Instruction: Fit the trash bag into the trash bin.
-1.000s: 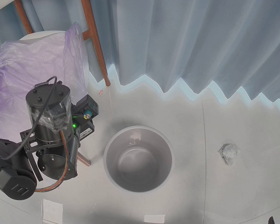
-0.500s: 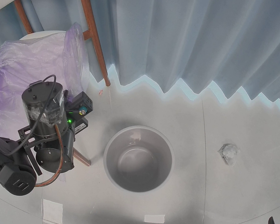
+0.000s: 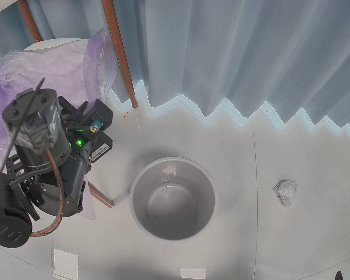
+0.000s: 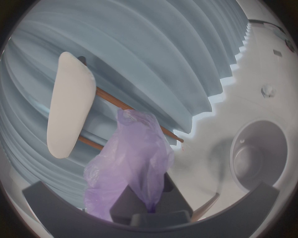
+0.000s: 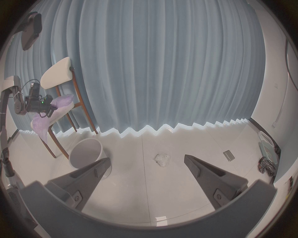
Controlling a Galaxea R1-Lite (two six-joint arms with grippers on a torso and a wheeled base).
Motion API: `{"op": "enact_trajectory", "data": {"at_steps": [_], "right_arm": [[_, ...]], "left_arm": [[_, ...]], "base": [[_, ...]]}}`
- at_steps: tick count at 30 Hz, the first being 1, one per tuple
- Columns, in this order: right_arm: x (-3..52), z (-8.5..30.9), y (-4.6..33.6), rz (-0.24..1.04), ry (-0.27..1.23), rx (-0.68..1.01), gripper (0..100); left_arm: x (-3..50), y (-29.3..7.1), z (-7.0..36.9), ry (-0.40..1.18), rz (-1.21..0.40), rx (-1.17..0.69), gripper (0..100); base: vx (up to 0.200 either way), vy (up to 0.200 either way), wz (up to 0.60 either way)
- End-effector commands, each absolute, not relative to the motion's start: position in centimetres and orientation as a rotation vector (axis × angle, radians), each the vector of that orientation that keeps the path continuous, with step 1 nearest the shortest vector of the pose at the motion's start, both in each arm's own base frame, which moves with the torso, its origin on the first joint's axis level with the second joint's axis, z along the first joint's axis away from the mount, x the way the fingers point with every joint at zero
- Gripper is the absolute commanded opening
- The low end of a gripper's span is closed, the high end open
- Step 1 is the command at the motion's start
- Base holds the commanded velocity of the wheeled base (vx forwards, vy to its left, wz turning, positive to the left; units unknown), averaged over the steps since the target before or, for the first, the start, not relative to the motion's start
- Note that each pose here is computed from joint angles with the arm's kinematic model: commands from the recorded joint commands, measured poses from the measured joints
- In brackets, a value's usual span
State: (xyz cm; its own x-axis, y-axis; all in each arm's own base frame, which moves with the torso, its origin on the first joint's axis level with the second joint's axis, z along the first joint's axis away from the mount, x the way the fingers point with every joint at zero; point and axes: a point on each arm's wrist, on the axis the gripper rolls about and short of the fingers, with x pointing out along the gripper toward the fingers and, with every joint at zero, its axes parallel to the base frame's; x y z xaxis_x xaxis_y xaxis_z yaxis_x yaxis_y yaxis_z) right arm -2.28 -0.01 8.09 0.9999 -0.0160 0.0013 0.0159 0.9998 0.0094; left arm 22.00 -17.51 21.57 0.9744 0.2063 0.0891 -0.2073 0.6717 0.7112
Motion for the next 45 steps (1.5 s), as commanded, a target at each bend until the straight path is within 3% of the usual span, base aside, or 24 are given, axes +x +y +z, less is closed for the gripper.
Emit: {"op": "enact_trajectory", "data": {"at_steps": [1,5,11,17,22,29,39,45], "right_arm": [[-2.3,7.6,0.0,-0.015,-0.002,0.009,100],[-2.3,7.6,0.0,-0.015,-0.002,0.009,100],[-2.3,7.6,0.0,-0.015,-0.002,0.009,100],[-2.3,7.6,0.0,-0.015,-0.002,0.009,100],[-2.3,7.6,0.0,-0.015,-0.002,0.009,100],[-2.3,7.6,0.0,-0.015,-0.002,0.009,100],[-2.3,7.6,0.0,-0.015,-0.002,0.009,100],[-2.3,7.6,0.0,-0.015,-0.002,0.009,100]], "left_arm": [[20.6,-17.2,24.2,-0.071,0.234,0.719,0],[19.9,-17.0,24.6,-0.110,0.185,0.676,0],[19.8,-17.1,22.7,-0.139,-0.043,0.710,0],[19.4,-16.6,22.8,-0.100,-0.070,0.683,0],[18.4,-16.6,22.7,-0.060,-0.238,0.518,0],[17.4,-14.9,24.7,-0.021,-0.255,0.395,0],[18.7,-11.3,26.4,-0.059,-0.445,0.264,0],[16.8,-10.0,26.3,-0.041,-0.673,0.060,0]], "base": [[0.000,0.000,0.00],[0.000,0.000,0.00],[0.000,0.000,0.00],[0.000,0.000,0.00],[0.000,0.000,0.00],[0.000,0.000,0.00],[0.000,0.000,0.00],[0.000,0.000,0.00]]}}
